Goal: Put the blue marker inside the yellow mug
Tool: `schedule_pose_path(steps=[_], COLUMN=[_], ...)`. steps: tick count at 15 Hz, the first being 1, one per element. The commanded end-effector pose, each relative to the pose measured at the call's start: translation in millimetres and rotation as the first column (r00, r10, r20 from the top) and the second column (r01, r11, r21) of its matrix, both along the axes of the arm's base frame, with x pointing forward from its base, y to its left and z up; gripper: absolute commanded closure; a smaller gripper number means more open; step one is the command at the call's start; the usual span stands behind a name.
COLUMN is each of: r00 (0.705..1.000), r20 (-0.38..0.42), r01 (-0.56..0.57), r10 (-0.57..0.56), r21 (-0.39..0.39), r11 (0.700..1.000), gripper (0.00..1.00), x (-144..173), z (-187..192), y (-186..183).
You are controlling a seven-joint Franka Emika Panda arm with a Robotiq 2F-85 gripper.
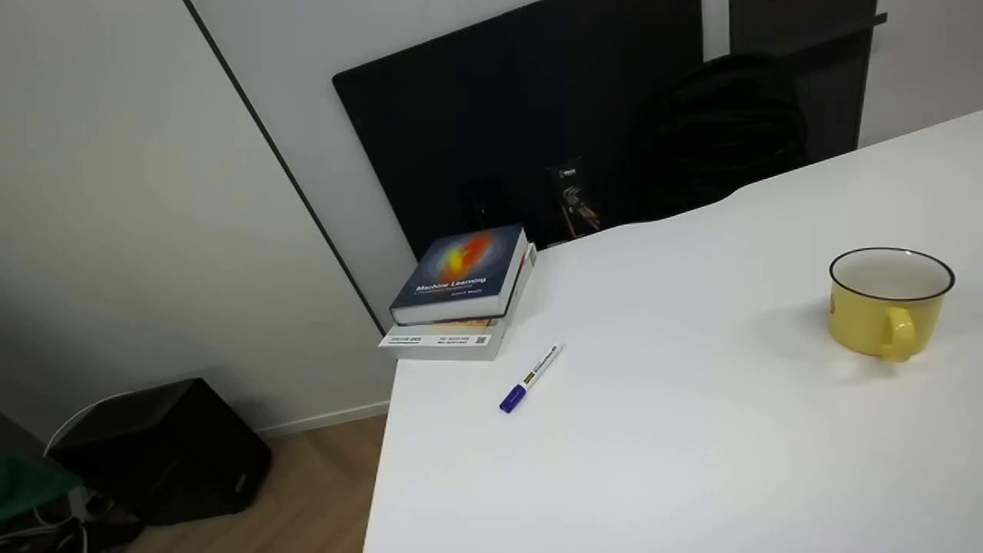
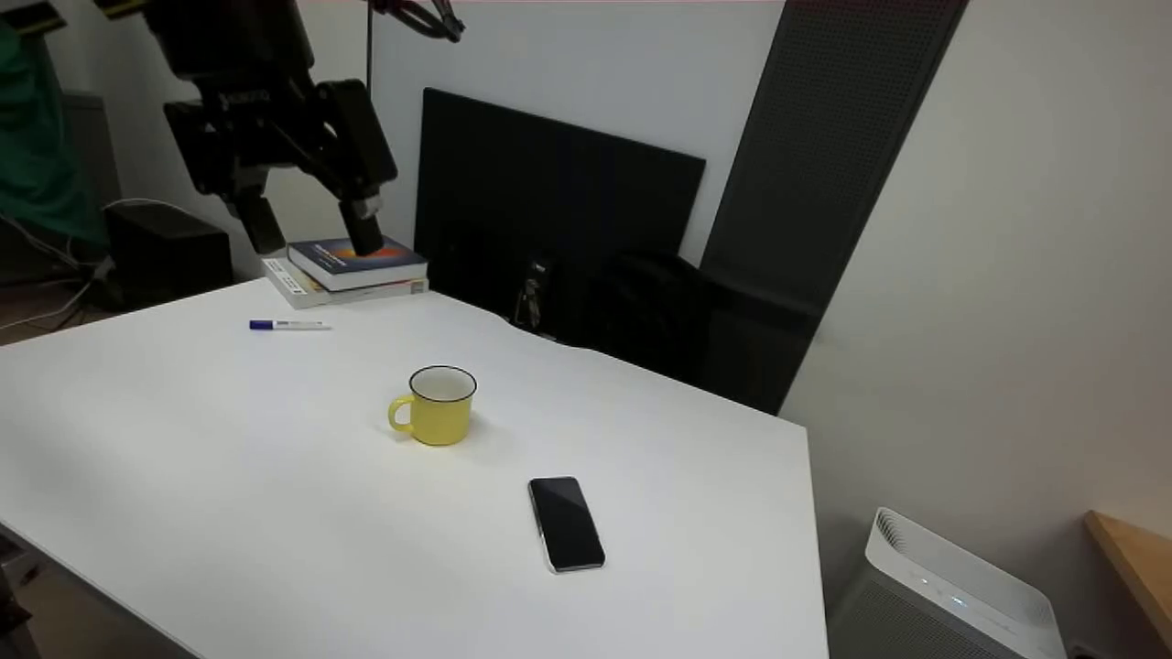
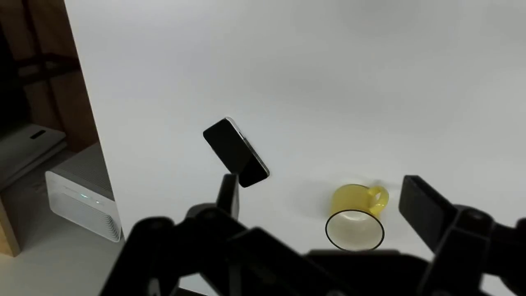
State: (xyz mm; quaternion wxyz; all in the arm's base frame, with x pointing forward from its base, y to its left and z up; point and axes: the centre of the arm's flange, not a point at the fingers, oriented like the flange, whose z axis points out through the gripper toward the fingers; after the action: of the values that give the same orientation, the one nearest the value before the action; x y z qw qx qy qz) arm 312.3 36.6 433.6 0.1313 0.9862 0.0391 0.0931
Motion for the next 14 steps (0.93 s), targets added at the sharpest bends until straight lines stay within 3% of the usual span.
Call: schedule_pose_path(steps=[1,4,10,14], r00=[0.996,0.977,0.907,0.891], r20=[0.005,0.018,0.053,0.013], r01=[-0.086,-0.212,-0.416,-0.454], r10=[0.087,0.213,0.419,0.454], r21=[-0.020,-0.047,-0.053,0.036], r11=[0.996,0.976,0.908,0.890], gripper=[0.00,0.00,0.00,0.00], x=[-2.3,17.5,56.2,98.6], z=[-8.7,-23.5,-77.1,-98.5], y=[22.4,64.4,139.7,155.8])
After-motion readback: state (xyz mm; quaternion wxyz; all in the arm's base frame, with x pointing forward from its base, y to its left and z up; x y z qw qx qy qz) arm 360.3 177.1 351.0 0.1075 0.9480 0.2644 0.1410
